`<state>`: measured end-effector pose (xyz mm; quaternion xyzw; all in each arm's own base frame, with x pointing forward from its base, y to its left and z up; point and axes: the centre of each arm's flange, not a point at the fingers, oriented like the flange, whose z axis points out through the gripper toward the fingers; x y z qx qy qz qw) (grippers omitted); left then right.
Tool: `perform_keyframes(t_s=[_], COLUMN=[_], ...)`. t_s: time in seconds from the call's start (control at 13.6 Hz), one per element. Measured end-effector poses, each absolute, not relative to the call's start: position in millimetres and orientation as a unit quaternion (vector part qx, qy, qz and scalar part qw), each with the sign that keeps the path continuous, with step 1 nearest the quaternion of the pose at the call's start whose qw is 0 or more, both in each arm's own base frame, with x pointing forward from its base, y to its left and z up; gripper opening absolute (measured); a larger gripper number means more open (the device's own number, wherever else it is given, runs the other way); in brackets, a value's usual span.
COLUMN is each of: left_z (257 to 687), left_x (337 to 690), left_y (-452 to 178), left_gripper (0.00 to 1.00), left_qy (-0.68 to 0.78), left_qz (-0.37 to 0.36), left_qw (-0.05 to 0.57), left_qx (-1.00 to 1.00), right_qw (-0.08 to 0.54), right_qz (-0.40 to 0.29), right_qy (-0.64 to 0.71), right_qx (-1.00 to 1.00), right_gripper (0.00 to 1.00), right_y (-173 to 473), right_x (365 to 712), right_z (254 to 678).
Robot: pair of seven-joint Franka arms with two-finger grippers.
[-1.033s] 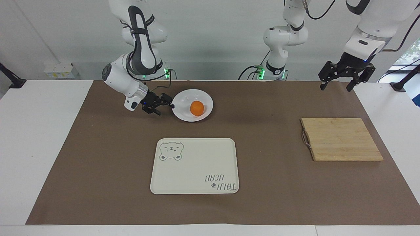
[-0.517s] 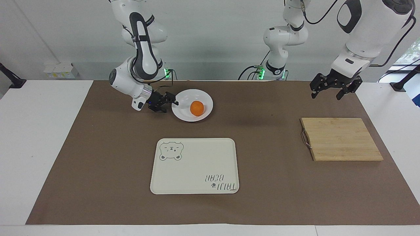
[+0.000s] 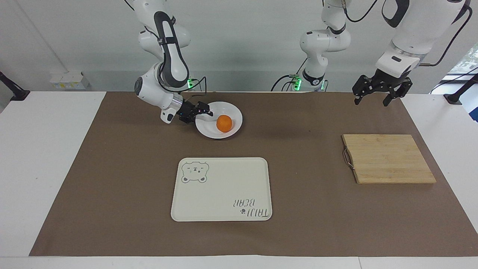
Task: Place orange and plate with both arms
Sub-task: 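Grasp the white plate rim with the right gripper, then slide the plate with the right gripper onto the cream tray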
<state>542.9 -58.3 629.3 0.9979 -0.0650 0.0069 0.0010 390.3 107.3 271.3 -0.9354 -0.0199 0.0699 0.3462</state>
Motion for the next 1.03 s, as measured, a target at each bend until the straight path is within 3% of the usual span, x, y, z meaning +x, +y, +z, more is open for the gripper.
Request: perform_keyframes(t_s=[0.15,0.22,0.37,0.66,1.03], left_z=[627.7,627.4,627.6,629.1,629.4], left_x=[542.4,542.4,541.1,539.6,539.5], left_y=[-57.3,-56.9,-54.6,-52.6,-52.5], left_gripper=[1.0,1.0,1.0,1.0,1.0], left_qy=[-0.064,-0.064,-0.062,-0.06,-0.06], left_qz=[0.005,0.005,0.001,0.0,0.001], left_qw=[0.001,0.0,0.0,0.0,0.0], left_qx=[0.998,0.998,0.998,0.998,0.998], right_qw=[0.346,0.346,0.345,0.345,0.349], right_qz=[0.07,0.07,0.075,0.08,0.059], right_qy=[-0.018,-0.017,-0.004,0.014,0.007], right_qx=[-0.935,-0.935,-0.936,-0.935,-0.935], right_gripper=[0.95,0.85,0.54,0.11,0.07], right_y=[106.2,105.5,104.8,105.4,110.4], right_x=[389.6,389.2,388.3,389.5,413.0], right_z=[271.2,270.8,269.9,271.1,286.5])
